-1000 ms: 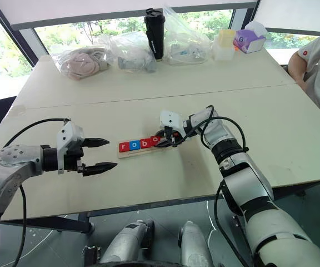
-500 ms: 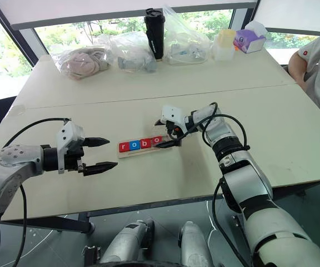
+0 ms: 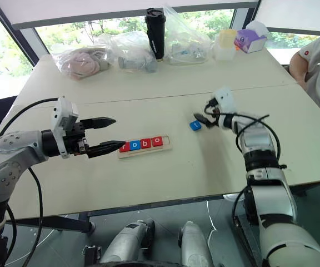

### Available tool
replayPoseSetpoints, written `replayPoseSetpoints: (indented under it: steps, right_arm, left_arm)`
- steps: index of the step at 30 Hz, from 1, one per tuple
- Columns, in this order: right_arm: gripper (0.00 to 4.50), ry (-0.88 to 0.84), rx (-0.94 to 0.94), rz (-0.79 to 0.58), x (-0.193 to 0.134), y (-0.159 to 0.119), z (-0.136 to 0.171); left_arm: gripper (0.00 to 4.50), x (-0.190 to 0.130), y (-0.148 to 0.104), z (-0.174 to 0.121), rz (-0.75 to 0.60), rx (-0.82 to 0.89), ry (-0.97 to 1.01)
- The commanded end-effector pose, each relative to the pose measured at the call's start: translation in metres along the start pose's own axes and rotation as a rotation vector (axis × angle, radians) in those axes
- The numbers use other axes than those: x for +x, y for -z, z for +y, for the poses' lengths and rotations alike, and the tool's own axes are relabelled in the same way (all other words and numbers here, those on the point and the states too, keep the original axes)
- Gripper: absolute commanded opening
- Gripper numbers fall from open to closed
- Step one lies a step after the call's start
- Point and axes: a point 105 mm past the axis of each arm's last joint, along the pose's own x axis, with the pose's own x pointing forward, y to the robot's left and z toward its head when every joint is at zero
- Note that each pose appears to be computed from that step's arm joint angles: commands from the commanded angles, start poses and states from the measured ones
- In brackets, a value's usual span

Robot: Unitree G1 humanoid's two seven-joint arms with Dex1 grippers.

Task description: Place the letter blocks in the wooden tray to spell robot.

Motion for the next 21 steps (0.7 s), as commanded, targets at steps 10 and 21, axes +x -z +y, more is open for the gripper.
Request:
replayPoseSetpoints:
  steps: [10, 21]
  right_arm:
    - [4.47, -0.023, 0.102, -0.076, 0.000, -0.014, 0.039]
    - [2.05, 0.057, -0.009, -0.018, 0.015, 0.004, 0.043]
  left_arm:
    - [4.50, 0.005, 0.020, 0.006, 0.095, 0.080, 0.004]
    - [4.50, 0.006, 0.027, 0.005, 0.110, 0.080, 0.001]
